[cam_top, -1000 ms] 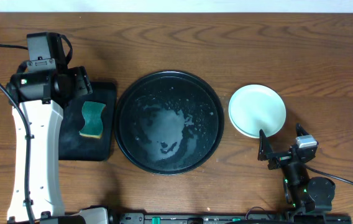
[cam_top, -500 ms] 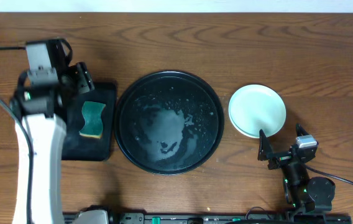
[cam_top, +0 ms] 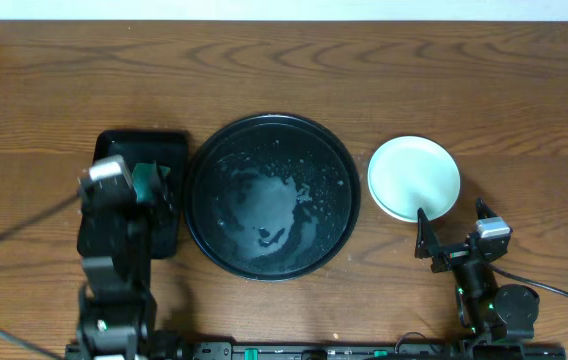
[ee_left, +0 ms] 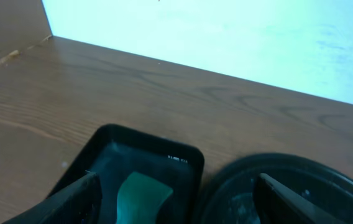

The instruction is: Clean dirty plates on tray and stack at the side

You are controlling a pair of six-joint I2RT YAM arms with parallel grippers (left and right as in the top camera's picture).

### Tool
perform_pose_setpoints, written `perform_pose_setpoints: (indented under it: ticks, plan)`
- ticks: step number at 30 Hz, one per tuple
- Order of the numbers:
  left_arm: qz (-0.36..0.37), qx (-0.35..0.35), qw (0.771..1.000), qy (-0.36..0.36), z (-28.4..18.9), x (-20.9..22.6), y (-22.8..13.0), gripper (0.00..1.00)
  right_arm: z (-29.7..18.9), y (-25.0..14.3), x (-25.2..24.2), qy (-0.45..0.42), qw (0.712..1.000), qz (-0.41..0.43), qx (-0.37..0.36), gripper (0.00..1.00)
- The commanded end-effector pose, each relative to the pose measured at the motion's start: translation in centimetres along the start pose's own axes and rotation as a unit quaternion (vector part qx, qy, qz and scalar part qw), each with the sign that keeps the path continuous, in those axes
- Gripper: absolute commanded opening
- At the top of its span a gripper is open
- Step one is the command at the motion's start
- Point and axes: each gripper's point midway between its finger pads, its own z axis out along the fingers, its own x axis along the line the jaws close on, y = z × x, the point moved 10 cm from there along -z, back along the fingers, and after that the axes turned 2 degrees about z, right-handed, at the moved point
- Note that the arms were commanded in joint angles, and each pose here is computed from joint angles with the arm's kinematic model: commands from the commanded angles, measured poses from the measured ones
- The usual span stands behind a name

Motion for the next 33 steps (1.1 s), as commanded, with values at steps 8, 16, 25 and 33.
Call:
perform_pose_setpoints:
  ticks: [8, 16, 25, 33]
  plan:
    - [0.013, -0.078, 0.997, -0.027, -1.2, 0.4, -5.6, 0.78, 0.0, -0.1, 0.2, 0.006, 1.000, -0.005, 0.000, 0.99]
    - [0.015, -0.083, 0.996, -0.028, -0.9, 0.8, -8.0, 0.78, 0.0, -0.1, 0.2, 0.006, 1.000, -0.005, 0.000, 0.99]
    - [0.022, -0.067, 0.997, -0.028, -1.0, 0.9, -9.4, 0.78, 0.0, -0.1, 0.2, 0.006, 1.000, -0.005, 0.000, 0.99]
    - [0.022, -0.061, 0.998, -0.027, -0.9, 0.9, -9.5, 0.78, 0.0, -0.1, 0.2, 0.006, 1.000, -0.005, 0.000, 0.99]
